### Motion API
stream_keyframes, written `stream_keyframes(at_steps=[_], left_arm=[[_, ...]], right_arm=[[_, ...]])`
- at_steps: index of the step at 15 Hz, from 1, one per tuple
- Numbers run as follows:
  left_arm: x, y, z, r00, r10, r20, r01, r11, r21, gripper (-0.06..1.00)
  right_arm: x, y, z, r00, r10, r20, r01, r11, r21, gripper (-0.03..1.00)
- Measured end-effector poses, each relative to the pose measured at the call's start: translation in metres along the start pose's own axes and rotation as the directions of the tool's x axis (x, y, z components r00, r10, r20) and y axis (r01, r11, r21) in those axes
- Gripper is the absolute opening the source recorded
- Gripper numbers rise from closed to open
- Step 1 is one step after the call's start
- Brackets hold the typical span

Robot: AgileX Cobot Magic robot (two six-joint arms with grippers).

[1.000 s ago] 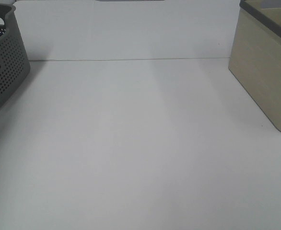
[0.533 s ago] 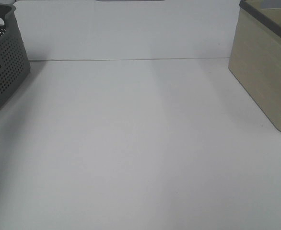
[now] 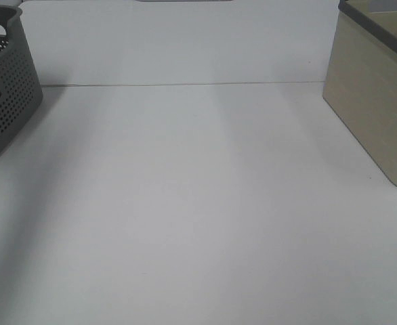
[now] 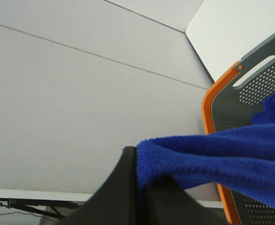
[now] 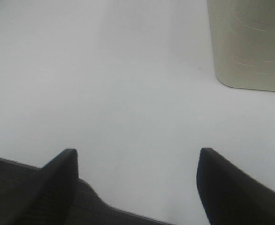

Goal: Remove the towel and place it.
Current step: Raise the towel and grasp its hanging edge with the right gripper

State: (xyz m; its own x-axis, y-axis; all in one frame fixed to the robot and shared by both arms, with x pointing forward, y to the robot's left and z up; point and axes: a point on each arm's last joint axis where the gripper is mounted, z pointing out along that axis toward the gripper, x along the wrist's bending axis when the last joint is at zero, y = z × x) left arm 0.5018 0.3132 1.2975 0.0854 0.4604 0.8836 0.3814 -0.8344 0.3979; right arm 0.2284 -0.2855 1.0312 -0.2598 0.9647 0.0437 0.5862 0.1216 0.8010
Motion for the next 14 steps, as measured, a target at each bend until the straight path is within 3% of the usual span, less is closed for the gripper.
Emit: stream_keyframes(at_steps=[2, 6, 10, 12, 13, 14], left_arm=[[-0.016, 0.031, -0.013, 0.999, 0.034, 0.039, -0.029, 0.992, -0.119, 0.0], [-0.036, 0.061, -0.024, 0.993, 0.071, 0.097, -0.047, 0.972, -0.232, 0.0], [-0.064, 0.09, -0.027, 0.977, 0.136, 0.162, -0.079, 0.946, -0.314, 0.0], [-0.077, 0.102, -0.027, 0.968, 0.169, 0.183, -0.099, 0.936, -0.338, 0.0], [-0.094, 0.116, -0.028, 0.957, 0.189, 0.22, -0.098, 0.926, -0.366, 0.0], [-0.103, 0.123, -0.03, 0.951, 0.189, 0.245, -0.087, 0.923, -0.374, 0.0]], right_arm=[[0.008, 0.016, 0.003, 0.995, 0.017, -0.102, -0.024, 0.997, -0.073, 0.7], [0.016, 0.055, 0.025, 0.964, -0.099, -0.246, 0.061, 0.986, -0.156, 0.7], [0.028, 0.096, 0.067, 0.849, -0.214, -0.483, 0.105, 0.965, -0.241, 0.7], [0.031, 0.11, 0.085, 0.796, -0.231, -0.559, 0.072, 0.954, -0.292, 0.7], [0.032, 0.124, 0.11, 0.741, -0.242, -0.627, 0.022, 0.941, -0.337, 0.7], [0.031, 0.132, 0.124, 0.716, -0.235, -0.657, -0.011, 0.937, -0.348, 0.7]])
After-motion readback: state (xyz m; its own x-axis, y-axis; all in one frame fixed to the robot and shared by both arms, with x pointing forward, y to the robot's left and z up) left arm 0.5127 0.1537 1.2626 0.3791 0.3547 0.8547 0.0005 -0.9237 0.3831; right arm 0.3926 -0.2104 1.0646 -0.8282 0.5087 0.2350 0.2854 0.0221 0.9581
